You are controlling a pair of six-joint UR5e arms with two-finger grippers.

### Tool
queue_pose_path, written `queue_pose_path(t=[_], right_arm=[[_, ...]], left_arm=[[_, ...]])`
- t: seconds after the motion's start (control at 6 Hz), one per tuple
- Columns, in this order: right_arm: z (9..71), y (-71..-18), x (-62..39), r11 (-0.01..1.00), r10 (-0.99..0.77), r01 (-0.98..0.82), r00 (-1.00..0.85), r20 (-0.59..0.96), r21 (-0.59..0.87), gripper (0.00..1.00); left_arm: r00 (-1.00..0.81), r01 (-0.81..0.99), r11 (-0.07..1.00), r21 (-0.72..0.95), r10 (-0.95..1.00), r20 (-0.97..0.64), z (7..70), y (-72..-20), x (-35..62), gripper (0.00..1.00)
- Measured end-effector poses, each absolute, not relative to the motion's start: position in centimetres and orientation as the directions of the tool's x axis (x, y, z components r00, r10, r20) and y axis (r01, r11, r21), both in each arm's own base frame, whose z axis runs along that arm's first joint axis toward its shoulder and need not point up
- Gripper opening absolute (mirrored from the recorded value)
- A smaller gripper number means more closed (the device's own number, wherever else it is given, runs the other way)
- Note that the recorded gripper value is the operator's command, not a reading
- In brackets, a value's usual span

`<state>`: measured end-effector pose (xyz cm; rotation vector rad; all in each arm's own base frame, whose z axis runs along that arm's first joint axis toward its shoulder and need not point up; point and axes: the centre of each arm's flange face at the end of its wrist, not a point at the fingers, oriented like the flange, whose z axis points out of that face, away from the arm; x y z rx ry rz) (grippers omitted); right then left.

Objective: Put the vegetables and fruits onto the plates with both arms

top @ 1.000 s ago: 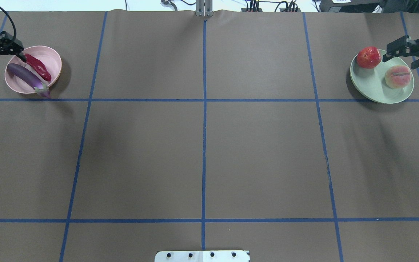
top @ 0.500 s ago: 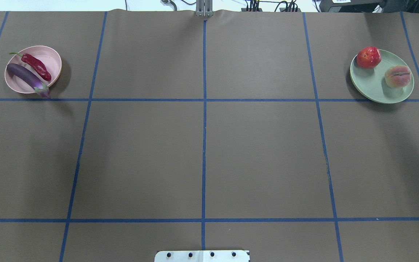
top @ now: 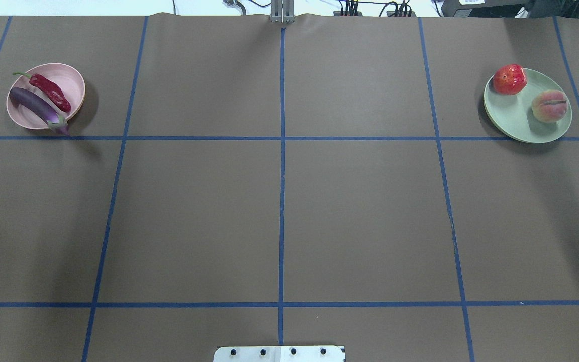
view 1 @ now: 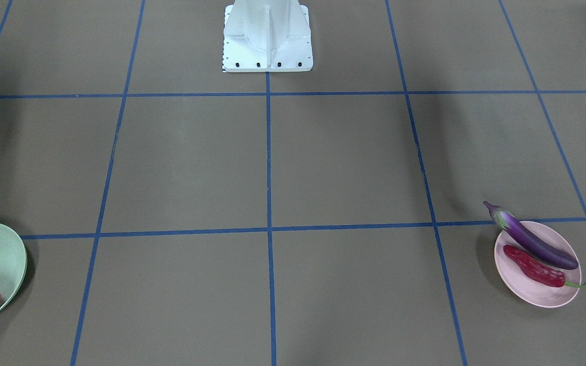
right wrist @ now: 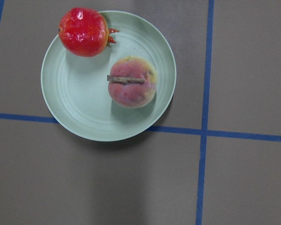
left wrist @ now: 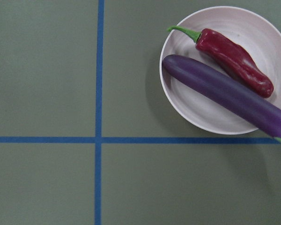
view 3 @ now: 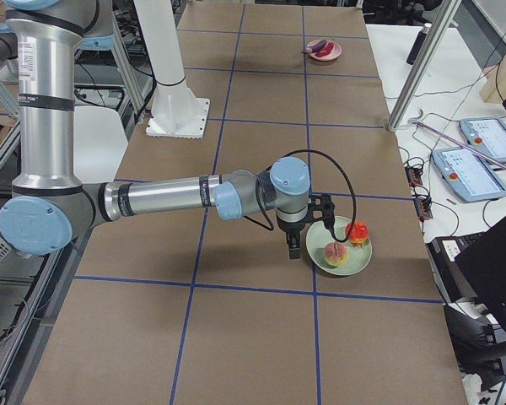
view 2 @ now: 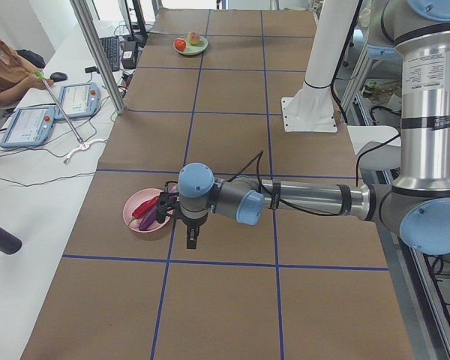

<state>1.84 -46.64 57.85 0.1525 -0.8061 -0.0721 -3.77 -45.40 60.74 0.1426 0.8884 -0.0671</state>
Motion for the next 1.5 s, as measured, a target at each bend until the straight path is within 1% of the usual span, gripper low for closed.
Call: queue_pose_path(t=[0.17,0.33,0.83,1.5], right_arm=[[58.5,-45.4,1.6,0.985,-0.16,0.06,0.69,0.706,0.165,1.0],[58.3,-44.9,1.4,0.985,-0.167,0.087,0.69,0.704,0.148,1.0],[57.2,-44.6,1.1,0.984,-0.177,0.108,0.689,0.703,0.142,1.0],[57.7,-44.4,0.8,0.981,-0.196,0.135,0.686,0.701,0.143,1.0]], left_arm=[[0.619,0.136,0.987,0.089,-0.015,-0.786,60.3,-43.2,-4.9,1.0],[0.627,0.14,0.988,0.067,-0.036,-0.778,59.8,-42.0,-5.1,1.0],[0.706,0.137,0.99,0.027,-0.078,-0.704,60.4,-41.3,-5.0,1.0],[0.709,0.101,0.995,0.018,-0.06,-0.703,60.3,-41.3,-3.6,1.0]])
